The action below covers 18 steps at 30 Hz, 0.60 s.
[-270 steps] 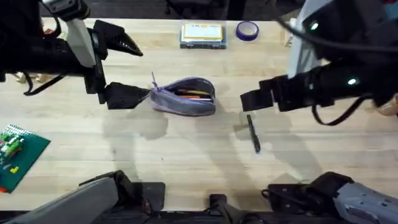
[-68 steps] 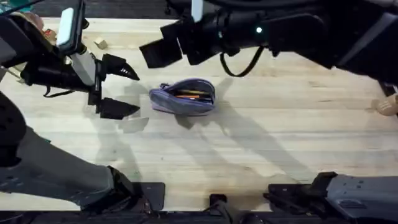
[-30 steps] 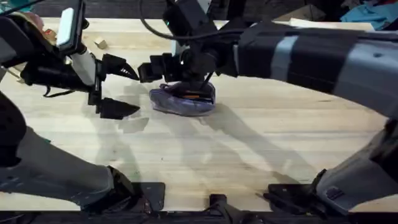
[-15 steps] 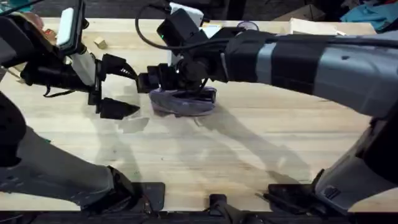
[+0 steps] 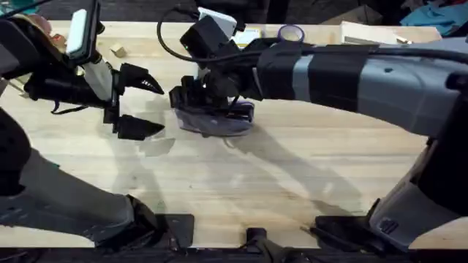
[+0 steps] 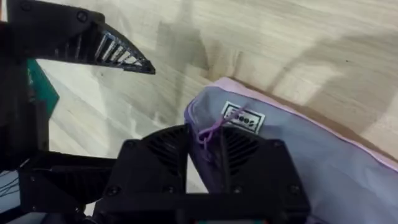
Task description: Unzip the bag, pick up the pens from the table one at a time and place them inside, then zip the bag closed.
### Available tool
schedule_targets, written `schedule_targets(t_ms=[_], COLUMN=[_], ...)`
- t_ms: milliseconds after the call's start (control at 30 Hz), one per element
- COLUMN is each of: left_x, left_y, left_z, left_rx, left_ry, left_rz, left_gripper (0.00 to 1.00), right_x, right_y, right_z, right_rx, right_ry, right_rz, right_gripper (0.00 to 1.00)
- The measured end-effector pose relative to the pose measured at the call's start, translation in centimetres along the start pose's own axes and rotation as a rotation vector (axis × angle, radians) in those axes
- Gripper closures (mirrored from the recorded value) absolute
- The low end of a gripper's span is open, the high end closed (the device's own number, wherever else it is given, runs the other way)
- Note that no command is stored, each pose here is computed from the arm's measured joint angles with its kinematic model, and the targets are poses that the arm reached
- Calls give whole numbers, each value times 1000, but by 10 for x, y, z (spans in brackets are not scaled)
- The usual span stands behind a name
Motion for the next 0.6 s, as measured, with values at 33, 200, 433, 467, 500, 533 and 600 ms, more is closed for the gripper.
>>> schedule_targets(t_ms=[33, 200, 433, 467, 500, 533, 600], left_x=[0, 0, 0, 0, 0, 0, 0], left_y=[0, 0, 0, 0, 0, 0, 0], left_z=[0, 0, 0, 0, 0, 0, 0], left_rx=[0, 0, 0, 0, 0, 0, 0], left_ry=[0, 0, 0, 0, 0, 0, 0], left_rz=[0, 0, 0, 0, 0, 0, 0], left_gripper=[8, 7, 8, 7, 7, 7, 8], right_x=[0, 0, 2, 2, 3, 3, 5], right_y=[0, 0, 0, 0, 0, 0, -1], right_z=[0, 1, 2, 2, 1, 0, -2], right_rx=[1, 4, 8, 8, 8, 7, 9], right_ry=[2, 7, 5, 5, 7, 8, 13], right_rz=[-1, -4, -16, -17, -19, -20, -21], right_gripper=[672, 807, 862, 871, 903, 916, 930])
Point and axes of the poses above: each hand's point on the last joint's axis, 136 mm out from that joint toward the fingers, its own y axis out along the fingers, its own z axis along the line the jaws close on, x = y × z, the point moved 10 cm from there along -y, back along the fingers, and after that the axes turned 4 degrees about -y, right-handed, at the moved point
